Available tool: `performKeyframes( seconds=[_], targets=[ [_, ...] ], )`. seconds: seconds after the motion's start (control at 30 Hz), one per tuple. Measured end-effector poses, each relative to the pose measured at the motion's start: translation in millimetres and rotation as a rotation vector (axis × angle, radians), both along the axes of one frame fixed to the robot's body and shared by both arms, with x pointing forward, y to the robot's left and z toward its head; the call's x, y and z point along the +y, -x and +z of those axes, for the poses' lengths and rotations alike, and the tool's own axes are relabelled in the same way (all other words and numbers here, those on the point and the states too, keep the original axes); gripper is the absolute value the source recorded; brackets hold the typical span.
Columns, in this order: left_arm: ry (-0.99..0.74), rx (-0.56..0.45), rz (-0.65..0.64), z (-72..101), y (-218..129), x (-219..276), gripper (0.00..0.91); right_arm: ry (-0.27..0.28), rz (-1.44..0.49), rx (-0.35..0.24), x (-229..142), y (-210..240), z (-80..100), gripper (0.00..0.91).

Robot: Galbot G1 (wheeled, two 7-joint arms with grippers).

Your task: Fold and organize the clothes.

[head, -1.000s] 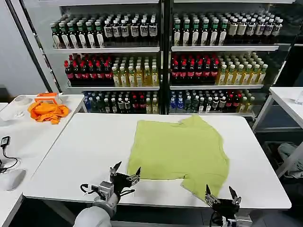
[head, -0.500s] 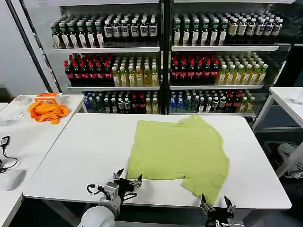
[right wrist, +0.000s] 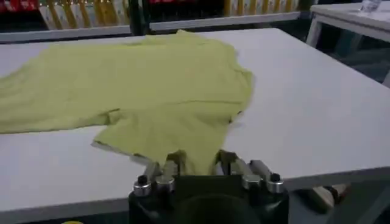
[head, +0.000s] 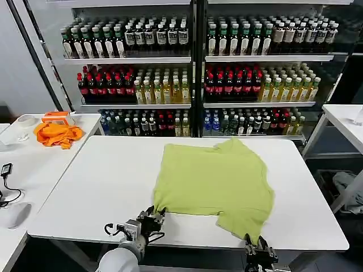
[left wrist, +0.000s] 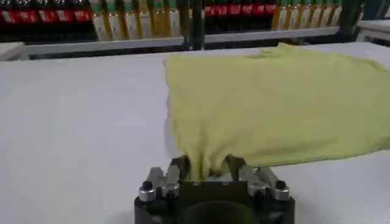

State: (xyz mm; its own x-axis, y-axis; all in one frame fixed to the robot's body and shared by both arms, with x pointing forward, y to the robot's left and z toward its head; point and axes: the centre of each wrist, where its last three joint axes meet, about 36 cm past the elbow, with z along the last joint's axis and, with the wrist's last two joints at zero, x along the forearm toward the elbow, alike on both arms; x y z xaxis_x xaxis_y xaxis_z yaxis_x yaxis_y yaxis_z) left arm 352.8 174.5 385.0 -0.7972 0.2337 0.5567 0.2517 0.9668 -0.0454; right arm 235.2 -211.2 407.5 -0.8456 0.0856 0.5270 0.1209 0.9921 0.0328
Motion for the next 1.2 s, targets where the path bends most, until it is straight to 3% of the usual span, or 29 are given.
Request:
performKeyframes(
  seconds=[0.47,0.87,1.2],
  targets=[
    [0.099,0.028,-0.013,12.2,18.8,-1.2,0.02,0.0,0.017,-0.057,-10.1,13.4,20.1,0.0],
    [0.14,-0.023,-0.008,46.6,36.6,17.7,0.02,0.026,0.027,-0.15,-28.7,22.1,64.4,0.0],
    [0.154,-0.058,-0.032,62.3,31.5,27.8,0.02,0.055,0.046,-0.211,-44.0,-1.8,73.3,0.0]
  ],
)
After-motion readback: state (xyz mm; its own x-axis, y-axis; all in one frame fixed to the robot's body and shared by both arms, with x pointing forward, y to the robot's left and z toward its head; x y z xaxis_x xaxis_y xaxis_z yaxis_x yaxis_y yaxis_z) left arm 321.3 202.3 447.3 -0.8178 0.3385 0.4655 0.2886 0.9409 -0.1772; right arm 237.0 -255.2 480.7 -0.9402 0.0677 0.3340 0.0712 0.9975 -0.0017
